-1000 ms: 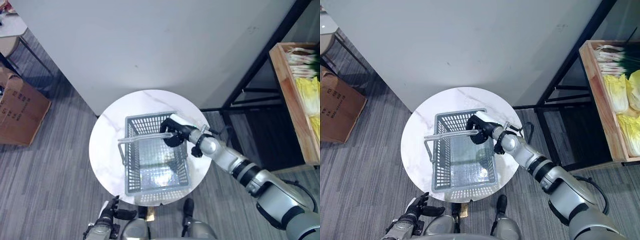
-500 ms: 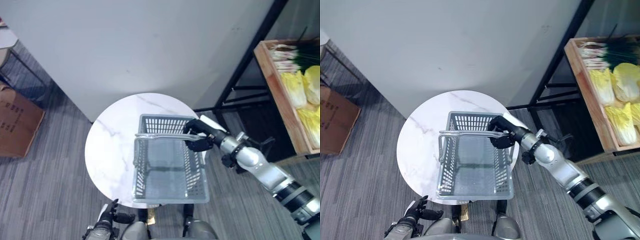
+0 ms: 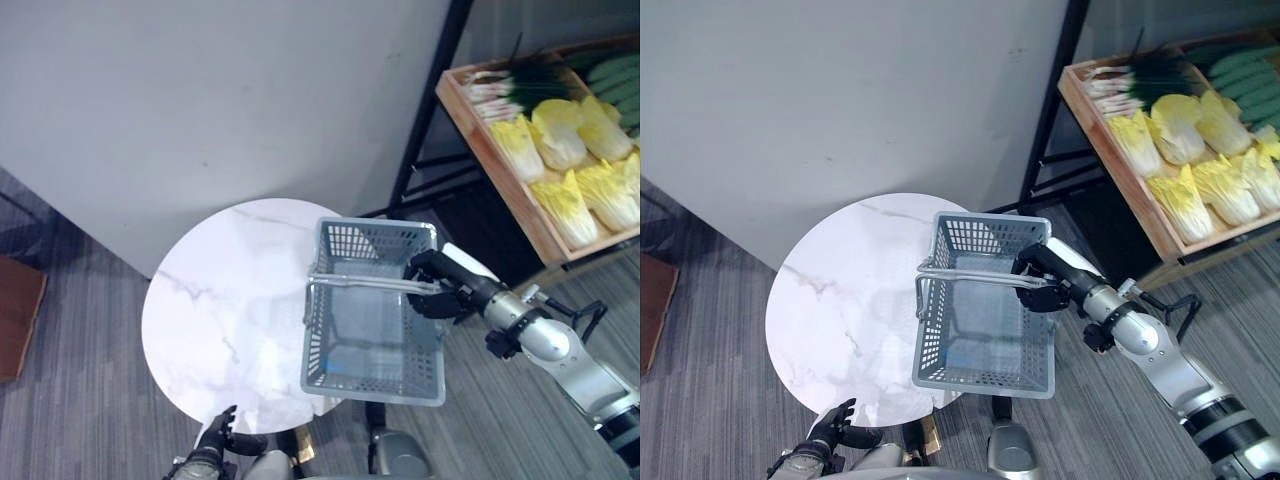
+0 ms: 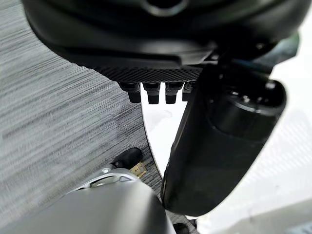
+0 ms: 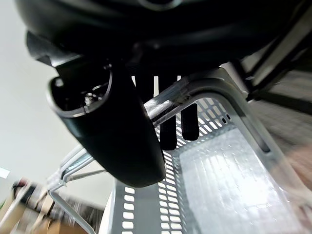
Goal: Get the vegetables into the basket
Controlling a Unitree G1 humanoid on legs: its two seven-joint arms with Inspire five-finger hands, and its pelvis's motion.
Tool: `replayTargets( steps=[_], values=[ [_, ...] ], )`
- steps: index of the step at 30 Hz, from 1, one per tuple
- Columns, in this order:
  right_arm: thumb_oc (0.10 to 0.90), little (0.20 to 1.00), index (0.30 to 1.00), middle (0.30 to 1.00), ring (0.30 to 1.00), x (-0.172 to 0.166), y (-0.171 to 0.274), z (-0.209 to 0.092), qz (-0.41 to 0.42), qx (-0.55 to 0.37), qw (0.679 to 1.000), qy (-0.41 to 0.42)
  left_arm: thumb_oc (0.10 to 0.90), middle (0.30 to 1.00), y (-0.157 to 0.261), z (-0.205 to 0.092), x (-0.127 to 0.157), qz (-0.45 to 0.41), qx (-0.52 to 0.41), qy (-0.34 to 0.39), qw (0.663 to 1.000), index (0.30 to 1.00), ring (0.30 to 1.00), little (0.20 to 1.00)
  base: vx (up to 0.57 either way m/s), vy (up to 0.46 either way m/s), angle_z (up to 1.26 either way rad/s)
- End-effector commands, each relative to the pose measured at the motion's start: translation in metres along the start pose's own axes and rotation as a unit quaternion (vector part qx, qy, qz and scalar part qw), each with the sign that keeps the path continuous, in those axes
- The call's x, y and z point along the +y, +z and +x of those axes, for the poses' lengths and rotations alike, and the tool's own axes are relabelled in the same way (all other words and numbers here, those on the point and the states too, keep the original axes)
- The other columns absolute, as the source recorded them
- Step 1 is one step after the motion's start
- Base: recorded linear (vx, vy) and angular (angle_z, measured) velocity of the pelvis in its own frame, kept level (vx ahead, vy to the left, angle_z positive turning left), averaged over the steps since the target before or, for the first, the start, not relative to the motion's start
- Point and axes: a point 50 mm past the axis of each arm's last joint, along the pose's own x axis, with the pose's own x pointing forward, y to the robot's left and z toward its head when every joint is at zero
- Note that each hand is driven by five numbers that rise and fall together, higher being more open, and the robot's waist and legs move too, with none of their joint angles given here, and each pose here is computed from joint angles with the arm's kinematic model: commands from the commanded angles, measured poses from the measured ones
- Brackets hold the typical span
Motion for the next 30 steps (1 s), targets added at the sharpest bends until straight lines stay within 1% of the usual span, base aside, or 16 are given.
replayTargets(
  steps=[1, 3, 5, 9, 16, 24, 30],
  values=[
    [0.400, 0.300, 0.300, 0.300, 0.300, -0.041, 0.090, 0.014, -0.026, -0.232, 0.967, -0.100, 0.900, 1.000, -0.008, -0.003, 0.037, 0.057, 0.007, 0.034, 0.998, 1.000, 1.000, 1.000, -0.16, 0.163, -0.93],
    [0.400, 0.300, 0.300, 0.300, 0.300, -0.040, 0.091, 0.015, -0.022, -0.235, 0.967, -0.098, 0.900, 1.000, -0.010, -0.004, 0.041, 0.058, 0.009, 0.037, 0.998, 1.000, 1.000, 1.000, -0.15, 0.247, -1.34],
    [0.400, 0.300, 0.300, 0.300, 0.300, -0.038, 0.092, 0.020, -0.019, -0.237, 0.967, -0.094, 0.900, 1.000, -0.023, -0.008, 0.046, 0.044, 0.026, 0.045, 0.998, 1.000, 1.000, 1.000, -0.20, 0.247, -1.69],
    [0.400, 0.300, 0.300, 0.300, 0.300, -0.035, 0.096, 0.025, -0.014, -0.244, 0.966, -0.087, 0.900, 1.000, -0.029, -0.010, 0.046, 0.038, 0.037, 0.044, 0.998, 1.000, 1.000, 1.000, -0.10, 0.061, -1.10],
    [0.400, 0.300, 0.300, 0.300, 0.300, -0.028, 0.106, 0.031, 0.001, -0.268, 0.960, -0.076, 0.900, 1.000, -0.032, -0.010, 0.041, 0.019, 0.041, 0.044, 0.998, 1.000, 1.000, 1.000, -0.06, -0.108, -0.90],
    [0.400, 0.300, 0.300, 0.300, 0.300, -0.032, 0.103, 0.019, -0.021, -0.263, 0.961, -0.080, 0.900, 1.000, -0.024, -0.007, 0.028, 0.033, 0.032, 0.027, 0.999, 1.000, 1.000, 1.000, -0.03, -0.204, -0.21],
    [0.400, 0.300, 0.300, 0.300, 0.300, -0.037, 0.095, 0.009, -0.027, -0.250, 0.963, -0.096, 0.900, 1.000, -0.015, -0.004, 0.027, 0.045, 0.019, 0.024, 0.999, 1.000, 1.000, 1.000, 0.01, -0.198, -0.08]
  ],
)
